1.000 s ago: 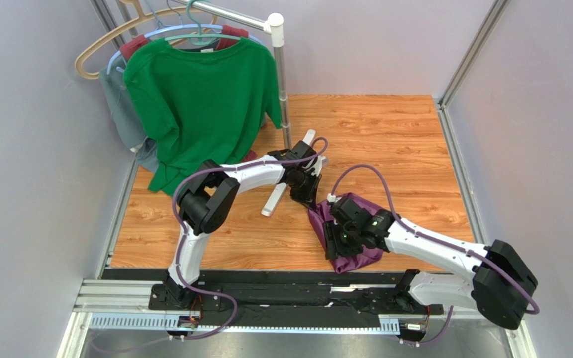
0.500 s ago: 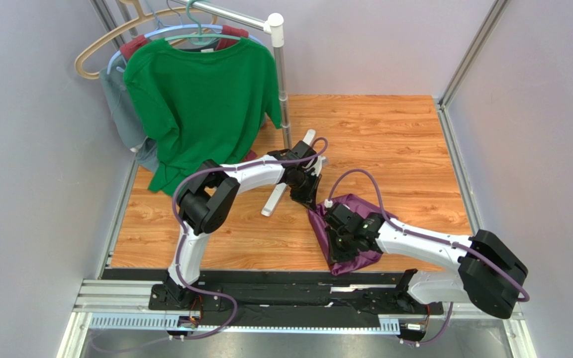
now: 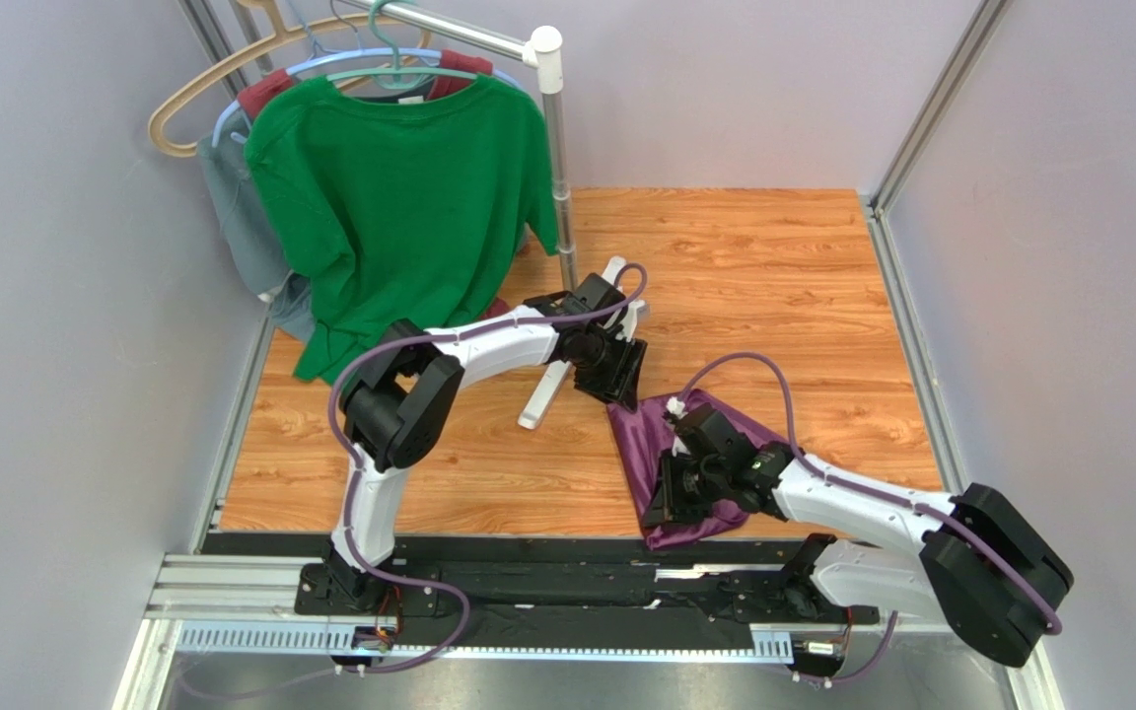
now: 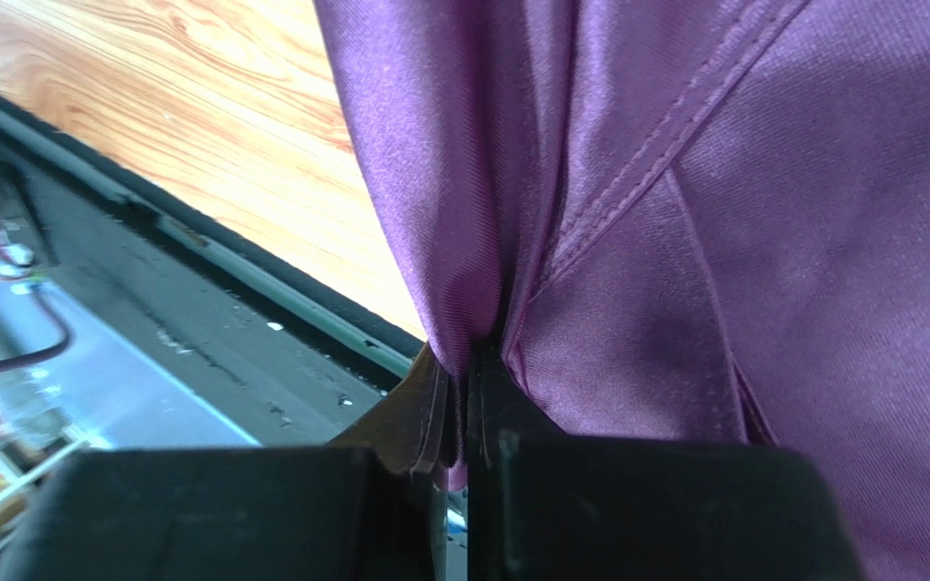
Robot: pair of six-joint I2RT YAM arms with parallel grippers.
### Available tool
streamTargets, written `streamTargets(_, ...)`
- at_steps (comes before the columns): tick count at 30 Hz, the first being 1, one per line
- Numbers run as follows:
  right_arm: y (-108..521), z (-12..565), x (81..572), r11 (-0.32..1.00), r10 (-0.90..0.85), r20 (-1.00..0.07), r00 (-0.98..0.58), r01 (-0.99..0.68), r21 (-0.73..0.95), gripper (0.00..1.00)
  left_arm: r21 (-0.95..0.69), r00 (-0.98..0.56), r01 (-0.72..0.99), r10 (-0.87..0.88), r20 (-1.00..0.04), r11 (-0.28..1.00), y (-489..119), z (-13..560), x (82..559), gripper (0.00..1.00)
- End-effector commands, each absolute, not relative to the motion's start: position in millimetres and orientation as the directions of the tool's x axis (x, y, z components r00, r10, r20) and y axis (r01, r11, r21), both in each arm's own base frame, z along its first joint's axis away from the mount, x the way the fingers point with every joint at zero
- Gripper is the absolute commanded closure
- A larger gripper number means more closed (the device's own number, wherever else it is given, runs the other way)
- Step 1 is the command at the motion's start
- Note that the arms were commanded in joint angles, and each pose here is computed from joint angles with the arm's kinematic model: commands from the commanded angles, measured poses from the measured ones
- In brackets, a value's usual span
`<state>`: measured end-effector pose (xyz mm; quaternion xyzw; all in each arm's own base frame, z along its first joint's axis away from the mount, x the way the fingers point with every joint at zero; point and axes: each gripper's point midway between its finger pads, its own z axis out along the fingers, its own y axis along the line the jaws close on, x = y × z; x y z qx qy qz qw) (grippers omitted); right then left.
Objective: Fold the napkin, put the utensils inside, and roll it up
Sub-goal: Roll the napkin with the utensil
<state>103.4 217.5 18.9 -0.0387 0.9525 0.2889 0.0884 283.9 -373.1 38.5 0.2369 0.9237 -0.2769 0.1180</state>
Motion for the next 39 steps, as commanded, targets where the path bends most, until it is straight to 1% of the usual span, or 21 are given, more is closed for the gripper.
streamTargets(1,200,-4,95,0.844,0.013,-0.131,-0.991,-0.06,0.533,1.0,-0.461,-0.802,0.56,0.311,-0.51,0.688,-384,94,297,0.4)
streamTargets(3,197,-7,92,0.838,0.019,-0.113,-0.993,-0.046,0.544,1.0,-0.459,-0.79,0.572,0.304,-0.533,0.68,-382,103,295,0.4)
streamTargets(9,193,-11,92,0.806,0.063,-0.08,-0.995,0.004,0.592,1.0,-0.469,-0.805,0.552,0.294,-0.515,0.689,-374,100,286,0.39)
streamTargets(13,190,-13,93,0.801,0.084,-0.073,-0.994,0.024,0.598,1.0,-0.514,-0.837,0.523,0.295,-0.461,0.68,-374,81,274,0.36)
streamTargets(17,190,-14,93,0.797,0.088,-0.068,-0.994,0.029,0.604,1.0,-0.544,-0.859,0.49,0.272,-0.434,0.68,-379,73,273,0.34)
streamTargets(18,190,-13,93,0.796,0.086,-0.069,-0.994,0.027,0.604,1.0,-0.548,-0.86,0.488,0.268,-0.434,0.679,-380,73,274,0.32)
streamTargets(20,190,-14,94,0.798,0.089,-0.071,-0.993,0.029,0.603,1.0,-0.556,-0.871,0.47,0.258,-0.417,0.686,-381,68,273,0.3)
streamTargets(21,190,-13,94,0.797,0.086,-0.072,-0.994,0.025,0.604,1.0,-0.559,-0.875,0.464,0.255,-0.412,0.687,-382,68,273,0.25)
streamTargets(28,189,-14,94,0.801,0.087,-0.072,-0.994,0.026,0.598,1.0,-0.557,-0.901,0.419,0.256,-0.349,0.717,-378,45,268,0.25)
streamTargets(34,189,-14,94,0.803,0.086,-0.073,-0.994,0.026,0.596,1.0,-0.572,-0.907,0.411,0.254,-0.337,0.71,-383,37,269,0.3)
streamTargets(39,188,-15,95,0.806,0.087,-0.074,-0.993,0.027,0.591,1.0,-0.583,-0.91,0.409,0.27,-0.313,0.702,-386,27,267,0.41)
